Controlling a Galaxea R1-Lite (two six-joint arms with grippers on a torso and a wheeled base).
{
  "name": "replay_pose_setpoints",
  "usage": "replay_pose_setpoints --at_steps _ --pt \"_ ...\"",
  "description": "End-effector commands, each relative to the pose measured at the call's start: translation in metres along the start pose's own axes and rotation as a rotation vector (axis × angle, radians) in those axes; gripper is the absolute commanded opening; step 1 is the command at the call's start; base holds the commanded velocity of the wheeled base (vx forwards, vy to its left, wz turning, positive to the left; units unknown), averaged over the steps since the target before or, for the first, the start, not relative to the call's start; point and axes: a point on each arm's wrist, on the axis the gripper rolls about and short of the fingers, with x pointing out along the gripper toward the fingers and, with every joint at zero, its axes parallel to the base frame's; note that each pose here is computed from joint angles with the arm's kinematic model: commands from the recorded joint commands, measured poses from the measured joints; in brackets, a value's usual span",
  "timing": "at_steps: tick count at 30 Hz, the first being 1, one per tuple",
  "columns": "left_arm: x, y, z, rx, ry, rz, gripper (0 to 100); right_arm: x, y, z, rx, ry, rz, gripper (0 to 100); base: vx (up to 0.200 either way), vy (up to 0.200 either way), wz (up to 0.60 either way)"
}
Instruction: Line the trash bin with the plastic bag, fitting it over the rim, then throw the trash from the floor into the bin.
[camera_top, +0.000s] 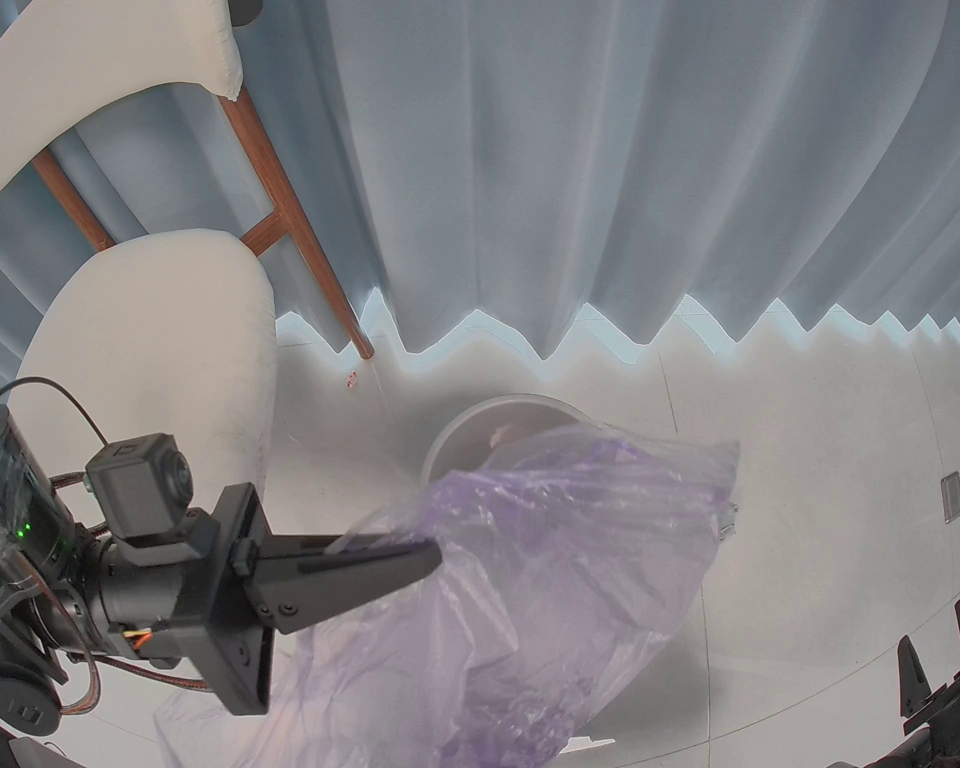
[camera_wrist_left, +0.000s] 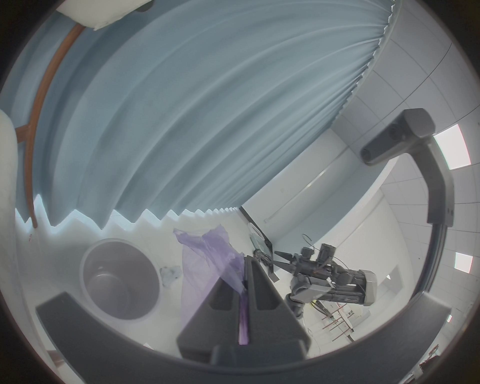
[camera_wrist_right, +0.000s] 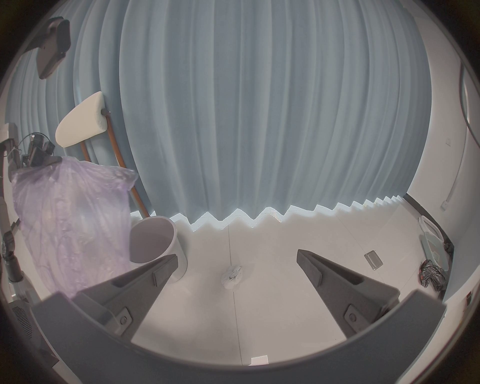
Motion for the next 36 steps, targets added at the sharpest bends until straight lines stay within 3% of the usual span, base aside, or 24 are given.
replay_pose_setpoints --at_steps 1,13,23,29,36 --pt "0.011 0.016 -0.009 -0.029 0.021 0.049 0 0.0 0.0 -0.005 -0.001 -0.001 0.0 100 0.0 0.0 0.0" --pt "0.025 0.022 0.003 0.009 -0.144 0.109 0 0.0 0.0 -0.005 -0.001 -0.001 0.0 100 0.0 0.0 0.0" --pt "0.034 0.035 -0.01 0.002 -0.143 0.181 0 0.0 0.0 -0.005 -0.001 -0.001 0.0 100 0.0 0.0 0.0" --pt "0.042 0.032 0.002 0.081 -0.284 0.121 0 0.0 0.0 -0.005 -0.001 -0.001 0.0 100 0.0 0.0 0.0" --pt "0.046 0.026 0.011 0.096 -0.331 0.114 0 0.0 0.0 -0.005 -0.001 -0.001 0.0 100 0.0 0.0 0.0"
